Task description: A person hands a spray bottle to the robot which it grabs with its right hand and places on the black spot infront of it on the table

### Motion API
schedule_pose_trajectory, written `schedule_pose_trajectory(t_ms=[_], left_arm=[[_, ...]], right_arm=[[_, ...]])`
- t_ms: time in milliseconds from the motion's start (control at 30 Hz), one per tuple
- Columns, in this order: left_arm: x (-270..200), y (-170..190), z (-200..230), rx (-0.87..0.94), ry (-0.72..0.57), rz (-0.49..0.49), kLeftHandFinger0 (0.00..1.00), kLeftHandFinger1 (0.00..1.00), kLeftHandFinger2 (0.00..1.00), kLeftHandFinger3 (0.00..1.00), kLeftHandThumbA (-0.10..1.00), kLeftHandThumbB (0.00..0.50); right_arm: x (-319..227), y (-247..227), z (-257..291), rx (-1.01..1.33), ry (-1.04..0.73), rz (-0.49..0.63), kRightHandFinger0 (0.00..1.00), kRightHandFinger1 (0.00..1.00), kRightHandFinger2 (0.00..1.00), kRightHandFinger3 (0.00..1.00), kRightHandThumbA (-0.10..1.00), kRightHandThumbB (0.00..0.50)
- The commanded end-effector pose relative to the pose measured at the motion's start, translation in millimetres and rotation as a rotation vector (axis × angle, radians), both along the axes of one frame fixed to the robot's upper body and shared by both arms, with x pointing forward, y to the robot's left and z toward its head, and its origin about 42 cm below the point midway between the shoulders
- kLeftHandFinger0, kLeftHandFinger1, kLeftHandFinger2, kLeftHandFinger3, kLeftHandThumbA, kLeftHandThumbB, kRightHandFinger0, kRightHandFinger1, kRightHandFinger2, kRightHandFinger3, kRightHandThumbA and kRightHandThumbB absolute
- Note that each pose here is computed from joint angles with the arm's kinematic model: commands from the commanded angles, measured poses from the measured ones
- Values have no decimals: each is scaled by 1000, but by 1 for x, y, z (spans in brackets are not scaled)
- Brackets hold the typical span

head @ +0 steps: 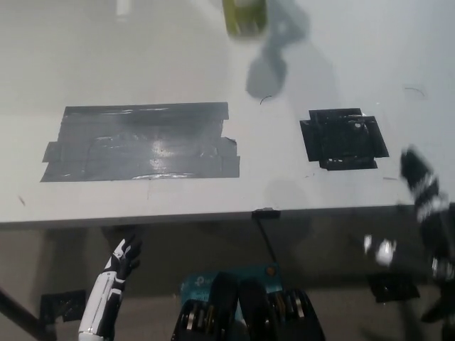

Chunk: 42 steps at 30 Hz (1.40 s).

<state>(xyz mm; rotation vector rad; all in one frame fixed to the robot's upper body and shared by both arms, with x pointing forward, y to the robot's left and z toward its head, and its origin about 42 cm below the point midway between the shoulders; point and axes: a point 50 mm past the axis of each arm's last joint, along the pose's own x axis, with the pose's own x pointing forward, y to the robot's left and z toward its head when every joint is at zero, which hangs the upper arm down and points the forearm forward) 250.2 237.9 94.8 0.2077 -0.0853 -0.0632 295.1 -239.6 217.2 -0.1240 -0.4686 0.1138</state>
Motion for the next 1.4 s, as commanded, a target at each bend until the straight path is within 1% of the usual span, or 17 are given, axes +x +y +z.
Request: schedule_pose_trajectory(t_ms=[0, 33, 100, 167, 267, 467, 500, 533, 567, 667, 767, 833, 967, 1033, 1133, 1233, 1367], left_arm=[[-5, 0, 1, -9, -26, -19, 1000, 1000, 1000, 1000, 1000, 65], [-6, -1, -1, -14, -23, -22, 1000, 1000, 1000, 1000, 1000, 66], [-6, -1, -2, -21, -19, -18, 1000, 1000, 1000, 1000, 1000, 67], [-6, -2, -2, -31, -11, -17, 1000, 1000, 1000, 1000, 1000, 65], [-8, -3, -3, -43, -3, -20, 1000, 1000, 1000, 1000, 1000, 38], [-8, -4, -3, -32, 0, -22, 1000, 1000, 1000, 1000, 1000, 26], [-7, -4, -3, -29, 0, -23, 1000, 1000, 1000, 1000, 1000, 20], [-7, -5, -3, -26, -1, -26, 1000, 1000, 1000, 1000, 1000, 15], [-7, -5, -2, -28, -1, -27, 1000, 1000, 1000, 1000, 1000, 8], [-7, -6, -3, -25, -4, -28, 1000, 1000, 1000, 1000, 1000, 0], [-7, -6, -4, -27, -2, -28, 1000, 1000, 1000, 1000, 1000, 20], [-7, -5, -3, -22, -3, -29, 1000, 1000, 1000, 1000, 1000, 17], [-6, -5, -2, -12, -4, -29, 1000, 1000, 1000, 1000, 1000, 0], [-5, -6, -1, -21, -2, -25, 1000, 1000, 1000, 1000, 1000, 0], [-4, -7, 0, -23, -5, -26, 1000, 1000, 1000, 1000, 1000, 33], [-5, -6, 1, -17, -14, -34, 1000, 1000, 1000, 1000, 1000, 0], [-4, -6, 0, -13, -20, -36, 1000, 1000, 1000, 1000, 1000, 6]], right_arm=[[42, 2, 41, 26, 18, 56, 1000, 1000, 1000, 1000, 1000, 295], [52, 2, 46, 14, 42, 71, 1000, 1000, 1000, 1000, 1000, 276], [72, 2, 53, -26, 59, 90, 1000, 1000, 1000, 1000, 1000, 299], [97, 4, 61, -55, 105, 91, 1000, 1000, 1000, 1000, 1000, 370], [126, 8, 68, -78, 154, 86, 1000, 1000, 1000, 1000, 1000, 400], [168, 28, 77, -105, 209, 115, 1000, 1000, 1000, 1000, 1000, 395], [172, 31, 78, -86, 223, 123, 1000, 1000, 1000, 1000, 1000, 414], [179, 37, 78, -57, 243, 137, 1000, 1000, 1000, 1000, 1000, 383], [186, 43, 78, -42, 284, 146, 1000, 1000, 1000, 1000, 1000, 430], [195, 60, 76, -59, 323, 149, 1000, 1000, 1000, 1000, 1000, 421], [207, 79, 74, -37, 376, 143, 1000, 1000, 1000, 1000, 1000, 486], [213, 89, 72, -21, 398, 150, 1000, 1000, 1000, 1000, 1000, 500], [223, 102, 70, -7, 433, 154, 1000, 1000, 1000, 1000, 1000, 487], [230, 110, 70, -20, 446, 150, 1000, 1000, 1000, 1000, 1000, 500], [239, 117, 69, -37, 457, 147, 1000, 1000, 1000, 1000, 1000, 497], [245, 120, 68, -66, 461, 138, 1000, 1000, 1000, 1000, 1000, 493], [250, 122, 70, -88, 467, 120, 1000, 1000, 1000, 1000, 1000, 500]])
